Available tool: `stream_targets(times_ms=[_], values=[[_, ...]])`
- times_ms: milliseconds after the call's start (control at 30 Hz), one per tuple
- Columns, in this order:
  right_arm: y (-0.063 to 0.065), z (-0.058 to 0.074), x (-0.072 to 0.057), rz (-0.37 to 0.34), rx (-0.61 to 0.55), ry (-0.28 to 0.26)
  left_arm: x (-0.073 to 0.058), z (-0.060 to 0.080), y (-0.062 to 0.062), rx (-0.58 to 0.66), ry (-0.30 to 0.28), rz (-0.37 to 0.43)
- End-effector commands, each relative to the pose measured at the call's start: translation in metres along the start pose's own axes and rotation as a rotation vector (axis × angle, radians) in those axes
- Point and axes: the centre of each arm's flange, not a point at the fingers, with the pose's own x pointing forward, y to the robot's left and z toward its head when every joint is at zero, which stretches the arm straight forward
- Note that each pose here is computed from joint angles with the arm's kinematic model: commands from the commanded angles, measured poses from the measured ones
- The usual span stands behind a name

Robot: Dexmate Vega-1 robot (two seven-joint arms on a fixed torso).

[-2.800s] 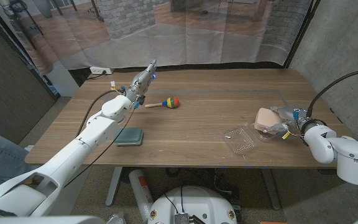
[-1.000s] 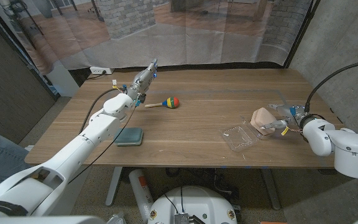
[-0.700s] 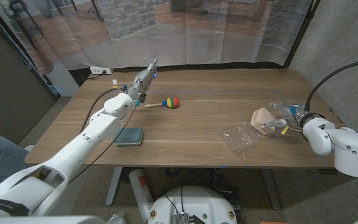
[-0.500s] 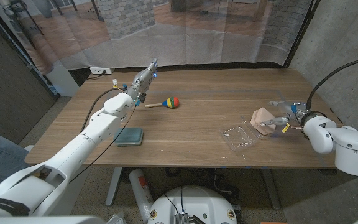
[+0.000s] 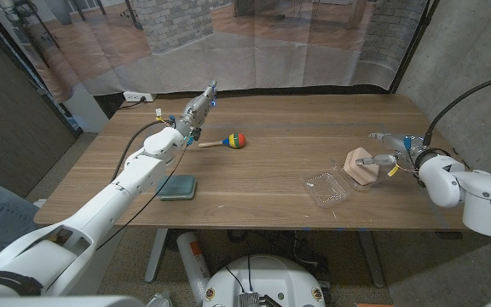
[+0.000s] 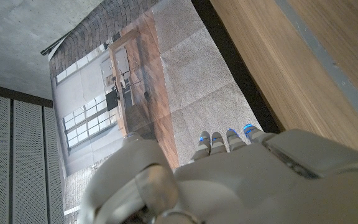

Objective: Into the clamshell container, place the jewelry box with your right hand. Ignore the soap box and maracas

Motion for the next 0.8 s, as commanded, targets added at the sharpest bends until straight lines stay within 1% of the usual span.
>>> stream_targets(times_ms=[33, 67, 267, 367, 500, 600, 667, 800], values=[[-0.008, 0.000, 0.007, -0.083, 0.081, -0.010, 0.000, 0.000, -0.001, 0.005, 0.006, 0.001], [-0.009, 0.000, 0.009, -0.102, 0.085, -0.009, 0.000, 0.000, -0.001, 0.004, 0.010, 0.002], [-0.011, 0.001, 0.015, -0.142, 0.117, -0.013, 0.000, 0.001, -0.001, 0.001, 0.003, 0.003], [-0.012, 0.003, 0.022, -0.174, 0.157, -0.027, -0.001, 0.001, -0.001, -0.002, 0.000, 0.007], [-0.013, 0.009, 0.028, -0.192, 0.176, -0.046, -0.003, -0.002, -0.001, -0.003, 0.000, 0.007], [-0.013, 0.012, 0.032, -0.199, 0.188, -0.051, -0.004, -0.005, -0.001, -0.013, 0.004, 0.009], [-0.014, 0.013, 0.033, -0.204, 0.182, -0.060, -0.005, -0.006, 0.000, -0.012, 0.009, 0.010], [-0.017, 0.014, 0.034, -0.202, 0.180, -0.059, -0.008, -0.005, 0.002, -0.013, 0.007, 0.018]])
